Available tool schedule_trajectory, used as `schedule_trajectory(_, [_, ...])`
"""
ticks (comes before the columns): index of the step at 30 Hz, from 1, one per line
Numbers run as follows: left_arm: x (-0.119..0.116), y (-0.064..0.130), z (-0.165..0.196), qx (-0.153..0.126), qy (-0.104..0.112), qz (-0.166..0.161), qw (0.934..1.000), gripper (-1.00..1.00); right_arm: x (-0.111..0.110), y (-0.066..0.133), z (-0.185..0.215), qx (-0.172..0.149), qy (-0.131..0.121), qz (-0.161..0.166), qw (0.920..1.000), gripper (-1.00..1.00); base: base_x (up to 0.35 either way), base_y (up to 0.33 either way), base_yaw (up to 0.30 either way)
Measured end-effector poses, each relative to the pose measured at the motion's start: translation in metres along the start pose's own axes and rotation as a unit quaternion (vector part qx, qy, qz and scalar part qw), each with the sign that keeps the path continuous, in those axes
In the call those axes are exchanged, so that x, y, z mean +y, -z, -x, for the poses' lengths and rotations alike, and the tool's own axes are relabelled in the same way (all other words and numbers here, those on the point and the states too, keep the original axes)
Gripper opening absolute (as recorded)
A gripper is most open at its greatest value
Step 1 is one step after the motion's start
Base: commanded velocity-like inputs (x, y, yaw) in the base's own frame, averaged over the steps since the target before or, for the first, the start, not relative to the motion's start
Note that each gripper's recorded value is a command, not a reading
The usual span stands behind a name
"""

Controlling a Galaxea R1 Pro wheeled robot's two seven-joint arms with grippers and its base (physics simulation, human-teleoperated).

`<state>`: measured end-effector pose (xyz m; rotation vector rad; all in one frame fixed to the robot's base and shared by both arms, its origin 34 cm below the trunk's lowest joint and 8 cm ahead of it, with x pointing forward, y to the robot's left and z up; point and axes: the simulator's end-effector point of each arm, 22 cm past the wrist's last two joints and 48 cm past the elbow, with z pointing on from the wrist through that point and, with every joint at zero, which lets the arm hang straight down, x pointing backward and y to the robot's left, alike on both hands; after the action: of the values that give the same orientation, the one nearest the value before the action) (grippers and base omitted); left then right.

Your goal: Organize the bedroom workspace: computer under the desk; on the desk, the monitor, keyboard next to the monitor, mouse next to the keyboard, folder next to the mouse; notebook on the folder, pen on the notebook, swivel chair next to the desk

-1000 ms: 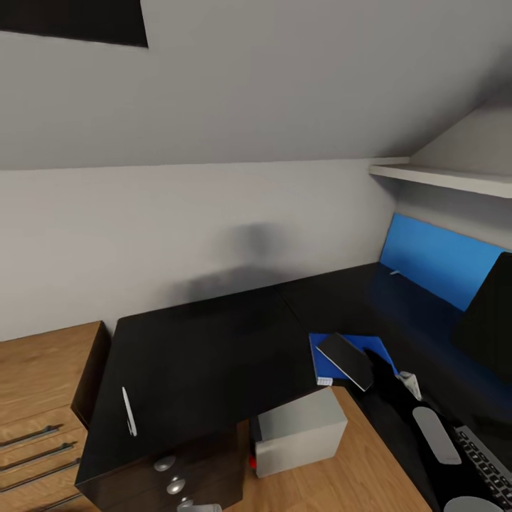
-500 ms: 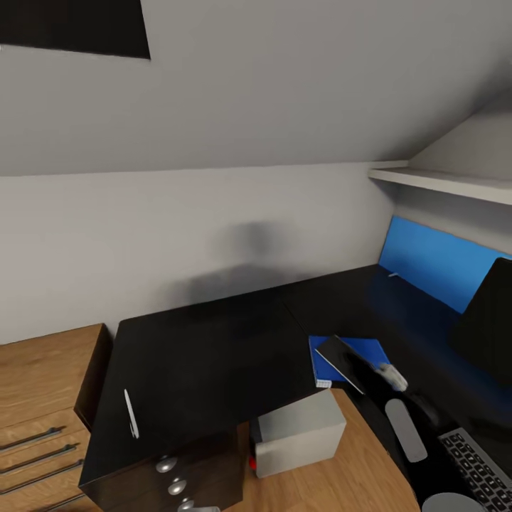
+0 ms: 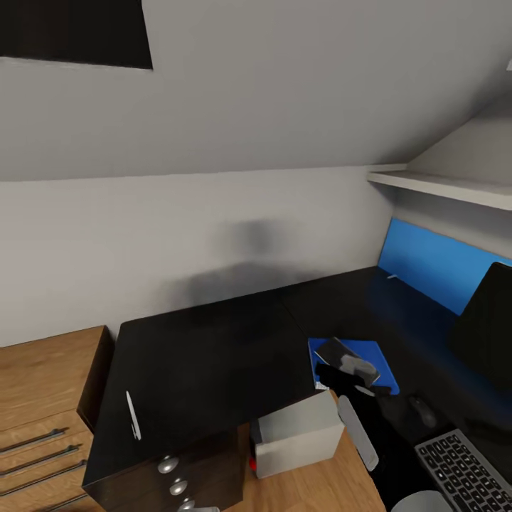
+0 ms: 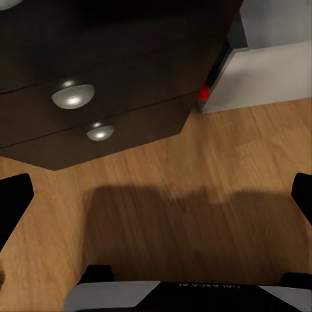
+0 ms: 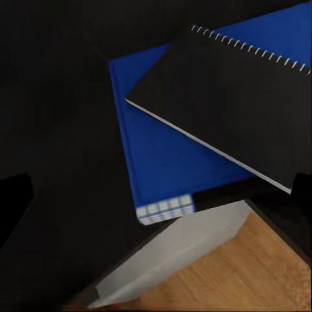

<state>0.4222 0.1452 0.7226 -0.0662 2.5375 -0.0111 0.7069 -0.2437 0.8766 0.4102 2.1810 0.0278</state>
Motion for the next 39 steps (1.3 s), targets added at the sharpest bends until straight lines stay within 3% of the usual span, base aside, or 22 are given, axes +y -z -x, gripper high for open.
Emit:
schedule_trajectory(6, [0.001,0.0,0.0,0.0,0.001,0.001,1.0,1.0,0.023,0.022,0.004,-0.007,0.047,-0.007,0.9988,1.0,0.0,0.0,0.0])
schedule_trajectory(20, [0.005,-0.002,0.0,0.002,0.005,0.005,1.0,1.0,0.05,0.036,-0.025,0.014,0.044,0.007,0.9989,1.0,0.0,0.0,0.058])
schedule_trajectory(27, [0.013,-0.006,-0.015,0.026,0.018,0.014,0.9994,1.0,0.073,0.036,-0.059,0.036,0.081,0.023,0.9958,1.0,0.0,0.0,0.216])
schedule_trajectory(34, [0.02,-0.009,-0.017,0.033,0.03,0.022,0.9988,1.0,0.094,0.04,-0.077,0.043,0.106,0.041,0.9926,1.0,0.0,0.0,0.226])
schedule_trajectory(35, [0.026,-0.011,-0.014,0.032,0.038,0.028,0.9983,1.0,0.099,0.041,-0.089,0.049,0.119,0.047,0.9905,1.0,0.0,0.0,0.228])
schedule_trajectory(39, [0.029,-0.012,-0.014,0.033,0.042,0.032,0.9981,1.0,0.101,0.04,-0.095,0.054,0.125,0.048,0.9895,1.0,0.0,0.0,0.228])
